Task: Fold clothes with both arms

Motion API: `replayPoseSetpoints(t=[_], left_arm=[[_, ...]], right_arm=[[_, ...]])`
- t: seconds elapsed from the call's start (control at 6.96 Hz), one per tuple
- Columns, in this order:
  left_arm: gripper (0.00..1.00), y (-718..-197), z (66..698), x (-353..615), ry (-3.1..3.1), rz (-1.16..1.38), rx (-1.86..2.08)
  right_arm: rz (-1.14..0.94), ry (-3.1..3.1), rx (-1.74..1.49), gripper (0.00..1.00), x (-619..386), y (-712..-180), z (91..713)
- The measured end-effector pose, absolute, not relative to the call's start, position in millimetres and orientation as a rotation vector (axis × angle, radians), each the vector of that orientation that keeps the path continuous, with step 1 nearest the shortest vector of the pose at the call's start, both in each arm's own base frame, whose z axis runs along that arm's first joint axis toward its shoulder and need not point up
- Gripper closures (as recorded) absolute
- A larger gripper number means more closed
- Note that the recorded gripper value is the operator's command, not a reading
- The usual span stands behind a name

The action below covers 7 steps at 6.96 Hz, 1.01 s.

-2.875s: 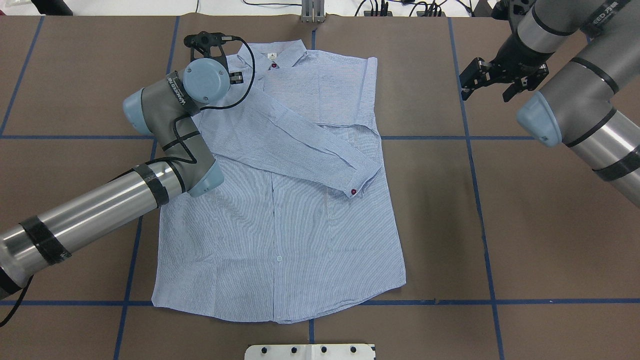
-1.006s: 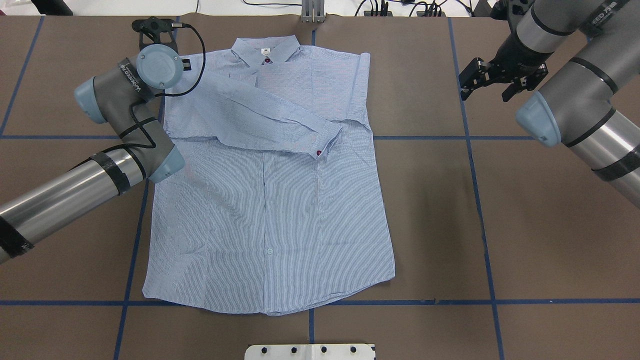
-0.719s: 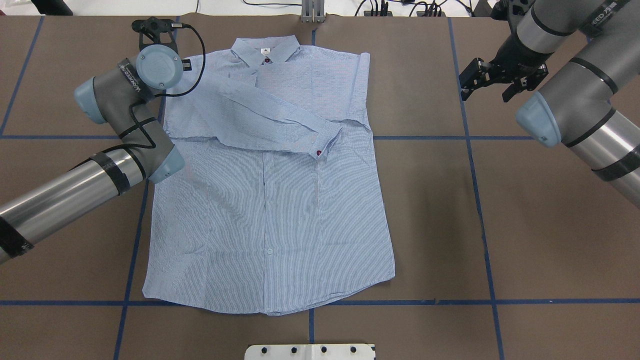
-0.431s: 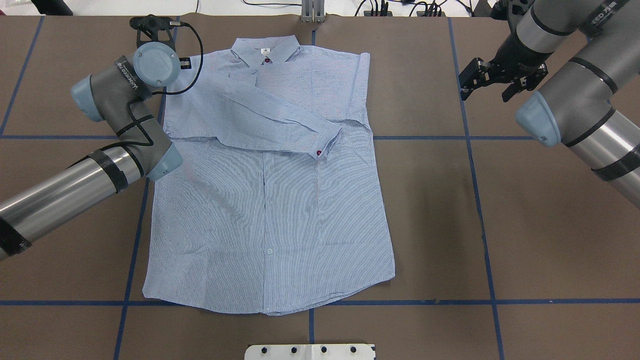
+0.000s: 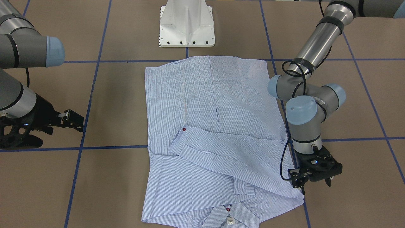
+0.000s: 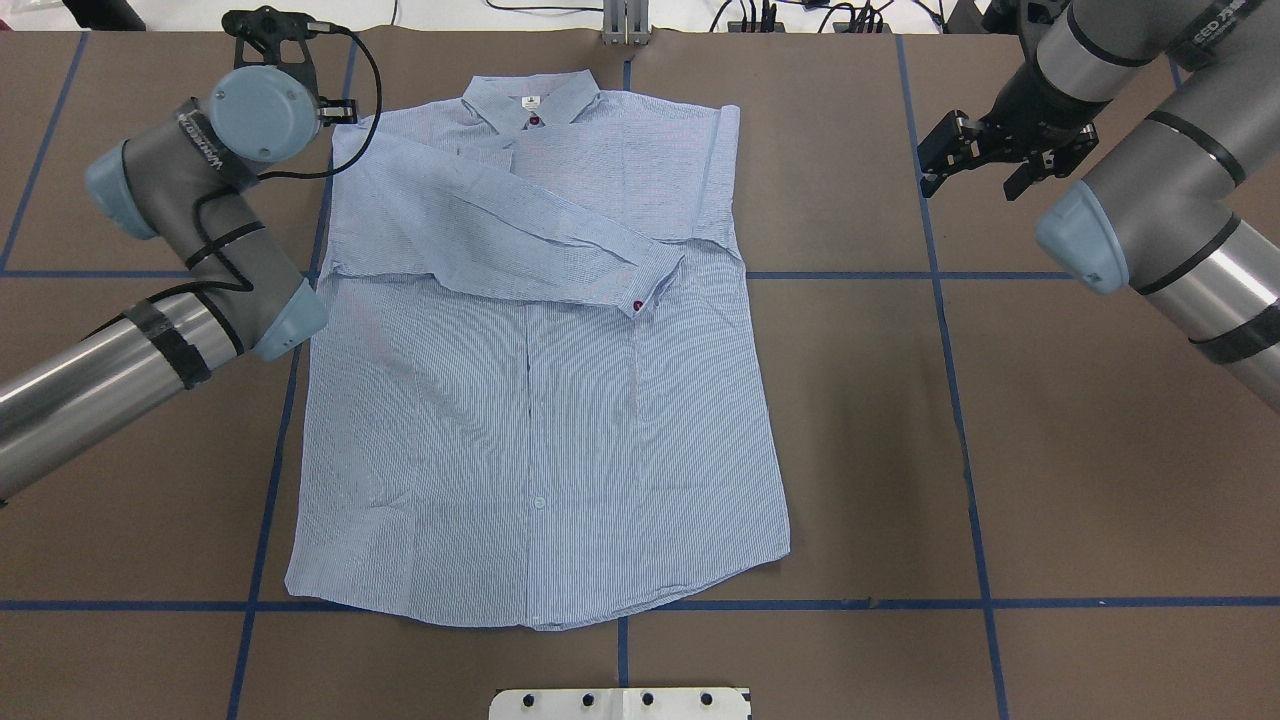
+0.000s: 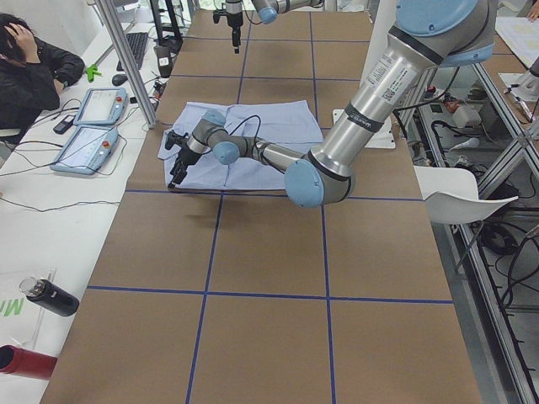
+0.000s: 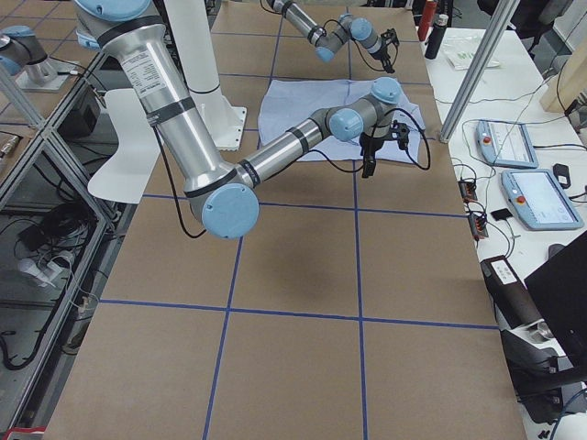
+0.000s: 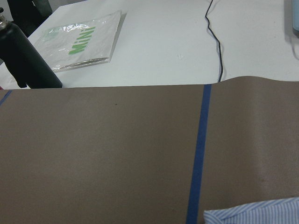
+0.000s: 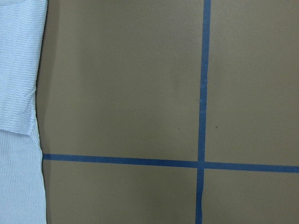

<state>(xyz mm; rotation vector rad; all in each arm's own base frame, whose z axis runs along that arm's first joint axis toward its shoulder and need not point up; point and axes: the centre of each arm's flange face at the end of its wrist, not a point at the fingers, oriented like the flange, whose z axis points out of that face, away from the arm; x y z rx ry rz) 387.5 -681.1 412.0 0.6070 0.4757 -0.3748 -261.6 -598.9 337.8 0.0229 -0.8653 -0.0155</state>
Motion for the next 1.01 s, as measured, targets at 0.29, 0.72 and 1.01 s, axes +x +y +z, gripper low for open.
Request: replayPoseSetpoints(t=[0.29, 0.72, 1.01], left_arm=[[0.05, -637, 401, 366, 0.639, -0.309, 0.531], [0.01, -511, 383, 303, 0.93, -0.155, 0.348], [0.01, -435, 383, 255, 1.082, -0.164, 0.265]], right_arm=[[-0.03, -0.893, 0.038, 0.0, -249, -575, 331], [-0.007, -0.931, -0.007, 0.0, -250, -516, 331], [0.003, -0.935, -0.076, 0.0, -286, -464, 324]])
